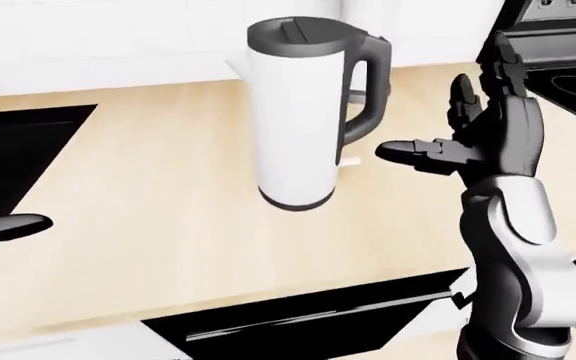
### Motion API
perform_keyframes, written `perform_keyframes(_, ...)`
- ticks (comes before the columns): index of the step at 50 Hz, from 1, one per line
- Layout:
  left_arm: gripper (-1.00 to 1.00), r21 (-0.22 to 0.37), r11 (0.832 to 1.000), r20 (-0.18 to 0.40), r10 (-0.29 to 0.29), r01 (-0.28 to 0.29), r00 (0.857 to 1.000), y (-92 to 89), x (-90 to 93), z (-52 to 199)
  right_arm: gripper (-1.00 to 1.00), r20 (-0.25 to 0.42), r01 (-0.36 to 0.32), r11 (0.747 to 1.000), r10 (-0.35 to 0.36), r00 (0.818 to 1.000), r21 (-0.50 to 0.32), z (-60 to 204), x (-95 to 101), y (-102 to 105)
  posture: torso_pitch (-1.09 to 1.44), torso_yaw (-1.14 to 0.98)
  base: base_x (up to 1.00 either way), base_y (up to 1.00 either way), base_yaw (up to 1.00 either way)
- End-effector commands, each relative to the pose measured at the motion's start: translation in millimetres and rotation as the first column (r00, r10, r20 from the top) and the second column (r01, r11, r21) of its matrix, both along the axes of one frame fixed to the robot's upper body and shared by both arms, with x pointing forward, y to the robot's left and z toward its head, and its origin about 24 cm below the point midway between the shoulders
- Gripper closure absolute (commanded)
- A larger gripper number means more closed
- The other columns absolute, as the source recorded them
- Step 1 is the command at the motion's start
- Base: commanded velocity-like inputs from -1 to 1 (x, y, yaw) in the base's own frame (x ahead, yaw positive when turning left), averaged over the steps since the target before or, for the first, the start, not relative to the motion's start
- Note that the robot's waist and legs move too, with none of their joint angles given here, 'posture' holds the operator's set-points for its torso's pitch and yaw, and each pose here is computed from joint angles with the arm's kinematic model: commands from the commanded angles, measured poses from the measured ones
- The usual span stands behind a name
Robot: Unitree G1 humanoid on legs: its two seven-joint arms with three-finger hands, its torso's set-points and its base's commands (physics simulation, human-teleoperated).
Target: Press the button to open the lid of the electric kettle.
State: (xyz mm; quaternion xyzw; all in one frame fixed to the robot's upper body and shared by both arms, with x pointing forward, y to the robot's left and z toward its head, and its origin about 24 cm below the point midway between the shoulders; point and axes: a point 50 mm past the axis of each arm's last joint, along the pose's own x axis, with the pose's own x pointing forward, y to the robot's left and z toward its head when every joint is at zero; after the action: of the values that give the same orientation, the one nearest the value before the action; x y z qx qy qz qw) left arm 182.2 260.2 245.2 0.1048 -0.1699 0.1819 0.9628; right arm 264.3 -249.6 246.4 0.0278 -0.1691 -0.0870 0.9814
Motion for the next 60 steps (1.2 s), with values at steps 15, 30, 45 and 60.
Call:
perform_keyframes(15, -1.0, 0.04, 0.996, 0.094, -0.078, 0.075, 0.992, -8.8, -8.9, 9.6, -1.0, 0.101, 0.043, 0.999, -0.043, 0.994, 0.001, 20.3, -6.4, -7.8, 0.0, 0.0, 0.0, 0.0, 0.0)
perform_keyframes(30, -1.0, 0.052, 0.995, 0.09, -0.091, 0.087, 0.992, -9.6, -9.6, 8.7, -1.0, 0.098, 0.111, 0.994, -0.11, 0.989, -0.007, 21.4, -0.9, -19.0, 0.0, 0.0, 0.0, 0.0, 0.0)
perform_keyframes(45, -1.0, 0.03, 0.994, 0.076, -0.104, 0.102, 0.992, -10.4, -8.3, 8.0, -1.0, 0.057, 0.192, 0.98, -0.189, 0.98, -0.045, 16.6, 4.7, -36.1, -0.12, 0.0, 0.0, 0.0, 0.0)
perform_keyframes(60, -1.0, 0.028, 0.994, 0.078, -0.106, 0.104, 0.991, -10.5, -9.1, 8.4, -1.0, 0.052, 0.197, 0.98, -0.195, 0.979, -0.033, 16.7, 4.0, -37.7, -0.27, 0.0, 0.0, 0.0, 0.0)
